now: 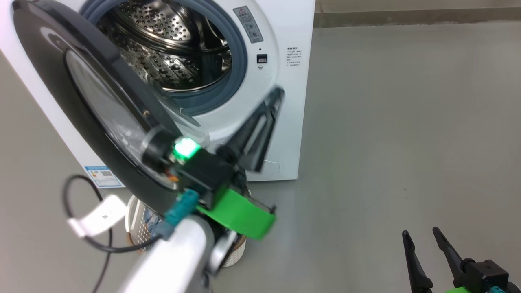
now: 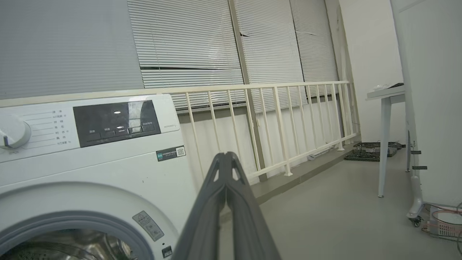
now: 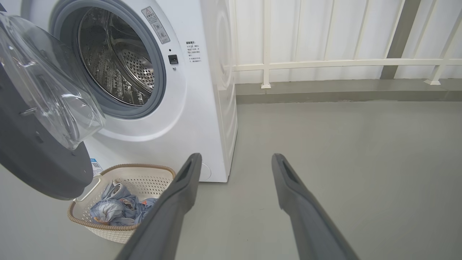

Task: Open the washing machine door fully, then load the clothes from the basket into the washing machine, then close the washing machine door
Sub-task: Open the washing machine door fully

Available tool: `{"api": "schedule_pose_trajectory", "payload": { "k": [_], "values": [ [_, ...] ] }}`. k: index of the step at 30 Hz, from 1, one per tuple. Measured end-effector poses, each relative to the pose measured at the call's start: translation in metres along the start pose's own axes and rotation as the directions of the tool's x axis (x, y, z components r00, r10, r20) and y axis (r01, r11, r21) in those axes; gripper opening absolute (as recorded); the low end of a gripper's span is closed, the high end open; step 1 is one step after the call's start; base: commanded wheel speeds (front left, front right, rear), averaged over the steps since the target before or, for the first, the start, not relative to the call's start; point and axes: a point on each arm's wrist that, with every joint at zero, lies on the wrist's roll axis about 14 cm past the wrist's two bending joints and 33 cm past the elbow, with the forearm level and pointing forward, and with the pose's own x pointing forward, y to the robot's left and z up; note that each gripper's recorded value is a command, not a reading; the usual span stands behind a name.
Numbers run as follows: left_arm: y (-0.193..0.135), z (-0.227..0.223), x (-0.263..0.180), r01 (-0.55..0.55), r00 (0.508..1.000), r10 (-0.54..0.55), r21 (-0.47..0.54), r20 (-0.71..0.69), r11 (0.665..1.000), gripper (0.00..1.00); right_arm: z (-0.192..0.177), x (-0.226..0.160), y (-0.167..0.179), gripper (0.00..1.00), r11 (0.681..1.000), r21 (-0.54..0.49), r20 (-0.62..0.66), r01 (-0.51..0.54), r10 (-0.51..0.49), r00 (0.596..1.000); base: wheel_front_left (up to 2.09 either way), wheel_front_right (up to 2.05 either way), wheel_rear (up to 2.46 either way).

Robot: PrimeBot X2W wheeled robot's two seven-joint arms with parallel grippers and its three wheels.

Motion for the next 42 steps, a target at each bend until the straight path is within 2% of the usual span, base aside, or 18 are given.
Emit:
{"api": "schedule_pose_trajectory", "payload": {
  "k": [7, 12, 17, 26, 42],
  "values": [
    [-0.011, -0.058, -0.025, -0.043, 0.978, 0.026, -0.078, -0.209, 0.996, 0.0, -0.004, 0.001, -0.001, 1.0, 1.0, 0.002, -0.013, 0.002, -0.002, 1.0, 0.0, 0.0, 0.0],
    [-0.006, -0.102, -0.052, -0.118, 0.93, 0.067, -0.121, -0.361, 0.986, 0.0, -0.007, 0.003, 0.0, 1.0, 1.0, 0.003, -0.019, -0.001, 0.001, 1.0, 0.0, 0.0, 0.0],
    [0.013, -0.137, -0.077, -0.202, 0.87, 0.133, -0.097, -0.475, 0.975, 0.0, -0.009, 0.004, 0.0, 1.0, 1.0, 0.003, -0.023, -0.001, 0.002, 1.0, 0.0, 0.0, 0.0],
    [0.042, -0.159, -0.096, -0.322, 0.812, 0.238, -0.069, -0.532, 0.944, 0.0, -0.013, 0.003, -0.002, 1.0, 1.0, 0.007, -0.031, 0.005, -0.005, 0.999, 0.0, 0.0, 0.0],
    [0.055, -0.164, -0.104, -0.402, 0.781, 0.311, -0.054, -0.542, 0.914, 0.0, -0.012, 0.002, -0.002, 1.0, 1.0, 0.017, -0.024, 0.008, -0.008, 1.0, 0.0, 0.0, 0.0]
  ]
}}
